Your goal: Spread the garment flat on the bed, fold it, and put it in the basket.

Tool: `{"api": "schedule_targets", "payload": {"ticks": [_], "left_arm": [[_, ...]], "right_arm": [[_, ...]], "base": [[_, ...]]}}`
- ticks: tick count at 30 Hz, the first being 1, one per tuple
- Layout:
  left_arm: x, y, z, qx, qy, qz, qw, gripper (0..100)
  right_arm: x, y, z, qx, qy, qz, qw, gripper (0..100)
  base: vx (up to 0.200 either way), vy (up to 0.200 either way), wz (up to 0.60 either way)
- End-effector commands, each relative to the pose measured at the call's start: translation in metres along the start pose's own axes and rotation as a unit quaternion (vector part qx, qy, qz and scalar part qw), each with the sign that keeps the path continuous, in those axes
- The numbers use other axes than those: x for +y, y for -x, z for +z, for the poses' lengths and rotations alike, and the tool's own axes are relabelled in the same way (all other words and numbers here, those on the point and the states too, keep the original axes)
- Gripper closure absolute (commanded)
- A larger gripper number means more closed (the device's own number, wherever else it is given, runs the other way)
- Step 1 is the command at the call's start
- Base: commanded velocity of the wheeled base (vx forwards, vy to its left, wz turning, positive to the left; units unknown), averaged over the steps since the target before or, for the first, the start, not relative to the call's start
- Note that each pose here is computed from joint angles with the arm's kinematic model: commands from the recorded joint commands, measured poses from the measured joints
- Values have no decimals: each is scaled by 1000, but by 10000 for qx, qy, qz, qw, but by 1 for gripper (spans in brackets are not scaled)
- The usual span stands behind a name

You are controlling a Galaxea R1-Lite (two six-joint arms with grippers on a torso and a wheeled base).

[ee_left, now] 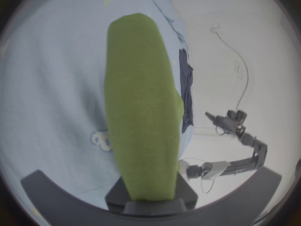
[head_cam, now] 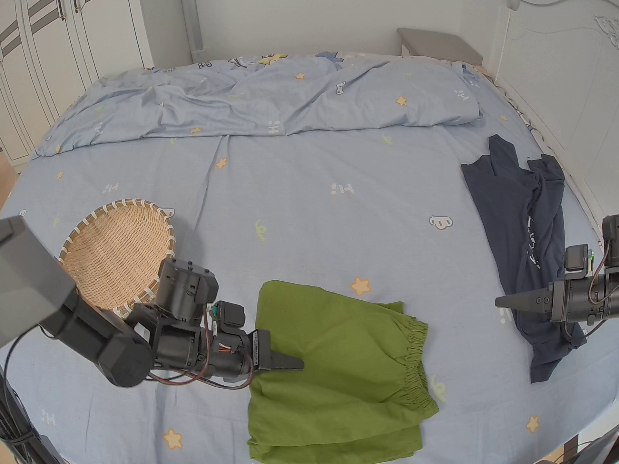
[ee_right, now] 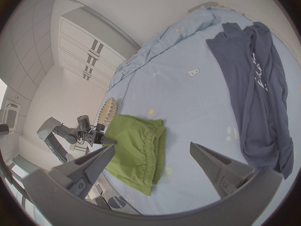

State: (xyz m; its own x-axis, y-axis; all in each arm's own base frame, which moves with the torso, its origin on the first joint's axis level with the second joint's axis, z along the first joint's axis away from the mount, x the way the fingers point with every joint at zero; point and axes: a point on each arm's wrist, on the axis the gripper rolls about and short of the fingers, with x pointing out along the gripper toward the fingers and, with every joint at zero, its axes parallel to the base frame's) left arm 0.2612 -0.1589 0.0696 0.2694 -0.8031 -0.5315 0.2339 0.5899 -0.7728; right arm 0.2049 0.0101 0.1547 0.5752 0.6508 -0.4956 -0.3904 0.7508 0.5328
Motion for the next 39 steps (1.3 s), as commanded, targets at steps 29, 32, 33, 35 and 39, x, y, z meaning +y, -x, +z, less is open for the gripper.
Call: {"api": "schedule_targets", "payload": {"ticks": [29,32,33,35,39], "left_arm": [[-18,82,71,-582,-1434,69,9879,100],[-20,82,72,-611,-1468,60,9873,100],[-20,82,72,-616,-1481,58,9870,100],[-26,83,77,-688,-1579,11,9851,100],[-38,87,91,-837,-1729,-57,9814,100]], "right_arm": [[23,-14,28,-78,327,85,9994,0],[23,-14,27,-66,318,82,9994,0],[23,-14,28,-72,322,83,9994,0],[23,-14,28,-88,328,80,9994,0],[23,-14,28,-77,319,70,9994,0]], "base": [[-21,0,0],[0,0,0],[0,0,0],[0,0,0],[0,0,0]]}}
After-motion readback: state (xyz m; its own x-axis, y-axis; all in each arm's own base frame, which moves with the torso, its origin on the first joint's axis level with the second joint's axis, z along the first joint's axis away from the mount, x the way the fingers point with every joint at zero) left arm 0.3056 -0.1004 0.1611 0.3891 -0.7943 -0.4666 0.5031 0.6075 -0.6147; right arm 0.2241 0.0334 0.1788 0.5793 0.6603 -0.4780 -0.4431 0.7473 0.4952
